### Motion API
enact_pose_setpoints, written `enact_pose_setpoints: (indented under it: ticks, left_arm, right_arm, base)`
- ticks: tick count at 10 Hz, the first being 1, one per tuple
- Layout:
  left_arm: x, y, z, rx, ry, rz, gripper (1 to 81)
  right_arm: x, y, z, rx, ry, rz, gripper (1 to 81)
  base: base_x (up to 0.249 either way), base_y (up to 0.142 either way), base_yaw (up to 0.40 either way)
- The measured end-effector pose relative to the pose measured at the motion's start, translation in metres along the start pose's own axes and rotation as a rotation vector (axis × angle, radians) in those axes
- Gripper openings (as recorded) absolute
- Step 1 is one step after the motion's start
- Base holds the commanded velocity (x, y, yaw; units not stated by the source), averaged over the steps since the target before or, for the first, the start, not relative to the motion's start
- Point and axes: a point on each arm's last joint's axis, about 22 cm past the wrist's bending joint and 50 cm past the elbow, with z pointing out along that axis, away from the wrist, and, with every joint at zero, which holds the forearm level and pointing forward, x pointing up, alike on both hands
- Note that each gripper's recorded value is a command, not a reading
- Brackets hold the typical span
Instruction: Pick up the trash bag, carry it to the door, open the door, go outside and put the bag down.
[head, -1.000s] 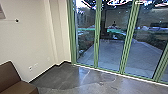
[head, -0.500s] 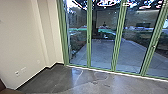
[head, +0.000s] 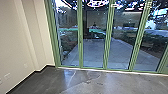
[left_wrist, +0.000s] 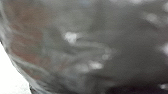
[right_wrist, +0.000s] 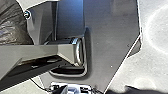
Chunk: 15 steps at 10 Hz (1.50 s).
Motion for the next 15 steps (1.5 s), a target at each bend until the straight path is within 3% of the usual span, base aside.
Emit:
enact_pose_setpoints:
  ticks: [15]
  left_arm:
    - [0.0001, -0.0002, 0.0, 0.001, 0.0, 0.005, 1.0]
  right_arm:
    - [-0.0001, -0.0041, 0.0035, -0.007, -0.001, -0.006, 81.1]
  base:
    - [0.0, 0.0, -0.272]
